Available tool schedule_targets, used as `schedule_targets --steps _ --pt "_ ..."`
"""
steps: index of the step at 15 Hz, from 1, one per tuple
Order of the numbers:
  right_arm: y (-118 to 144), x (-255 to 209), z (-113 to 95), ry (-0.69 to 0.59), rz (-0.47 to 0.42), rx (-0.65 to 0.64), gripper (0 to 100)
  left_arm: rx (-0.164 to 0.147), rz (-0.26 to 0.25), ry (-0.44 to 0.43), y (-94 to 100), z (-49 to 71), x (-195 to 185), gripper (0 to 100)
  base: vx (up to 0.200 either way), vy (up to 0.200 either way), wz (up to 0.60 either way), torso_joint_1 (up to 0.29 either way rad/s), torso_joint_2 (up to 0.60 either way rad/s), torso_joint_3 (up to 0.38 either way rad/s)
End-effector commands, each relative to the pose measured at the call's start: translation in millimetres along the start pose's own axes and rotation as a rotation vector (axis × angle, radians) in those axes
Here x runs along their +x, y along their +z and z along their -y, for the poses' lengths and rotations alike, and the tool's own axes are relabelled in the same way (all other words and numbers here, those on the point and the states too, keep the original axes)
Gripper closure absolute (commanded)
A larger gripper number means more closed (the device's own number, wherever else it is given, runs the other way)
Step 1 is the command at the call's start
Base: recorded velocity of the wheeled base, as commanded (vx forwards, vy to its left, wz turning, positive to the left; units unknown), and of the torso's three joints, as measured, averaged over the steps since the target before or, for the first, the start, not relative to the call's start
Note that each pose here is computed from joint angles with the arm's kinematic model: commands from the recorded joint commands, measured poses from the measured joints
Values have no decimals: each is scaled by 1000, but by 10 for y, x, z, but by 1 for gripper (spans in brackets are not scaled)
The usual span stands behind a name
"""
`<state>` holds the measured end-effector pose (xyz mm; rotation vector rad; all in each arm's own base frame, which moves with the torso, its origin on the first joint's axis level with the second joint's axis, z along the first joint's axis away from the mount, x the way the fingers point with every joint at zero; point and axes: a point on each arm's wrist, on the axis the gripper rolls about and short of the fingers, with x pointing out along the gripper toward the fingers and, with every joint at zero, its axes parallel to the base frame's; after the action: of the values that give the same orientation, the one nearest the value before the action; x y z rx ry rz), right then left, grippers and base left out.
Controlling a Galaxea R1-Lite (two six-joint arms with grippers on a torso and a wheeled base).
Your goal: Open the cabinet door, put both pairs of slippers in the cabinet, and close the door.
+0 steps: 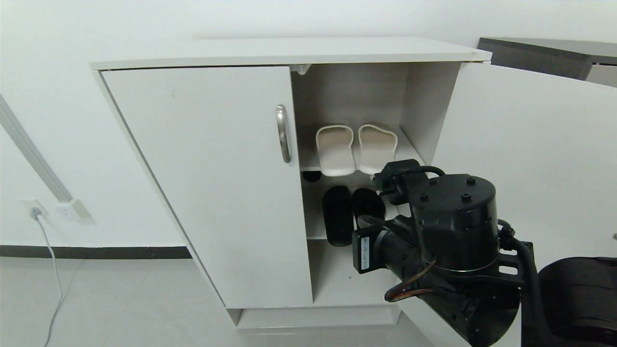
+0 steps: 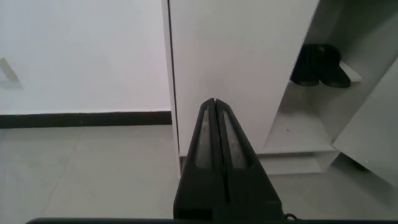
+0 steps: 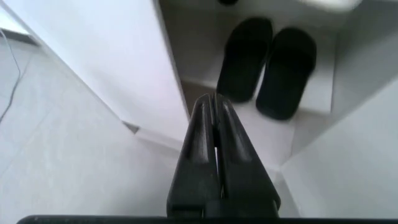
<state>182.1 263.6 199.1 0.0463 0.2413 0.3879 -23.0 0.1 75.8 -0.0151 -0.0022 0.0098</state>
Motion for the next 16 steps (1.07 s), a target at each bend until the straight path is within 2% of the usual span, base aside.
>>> schedule_targets --steps 1,8,16 --pt "-25 13 -1 -2 -7 -4 100 0 -1 1 1 0 1 100 -200 0 0 -7 -2 2" --pt "-110 98 49 -31 -32 -19 100 1 -2 1 -1 0 1 100 -200 0 0 2 3 2" --pt "-129 121 82 -45 -38 -23 100 0 -1 4 1 -1 1 100 0 0 0 0 0 0"
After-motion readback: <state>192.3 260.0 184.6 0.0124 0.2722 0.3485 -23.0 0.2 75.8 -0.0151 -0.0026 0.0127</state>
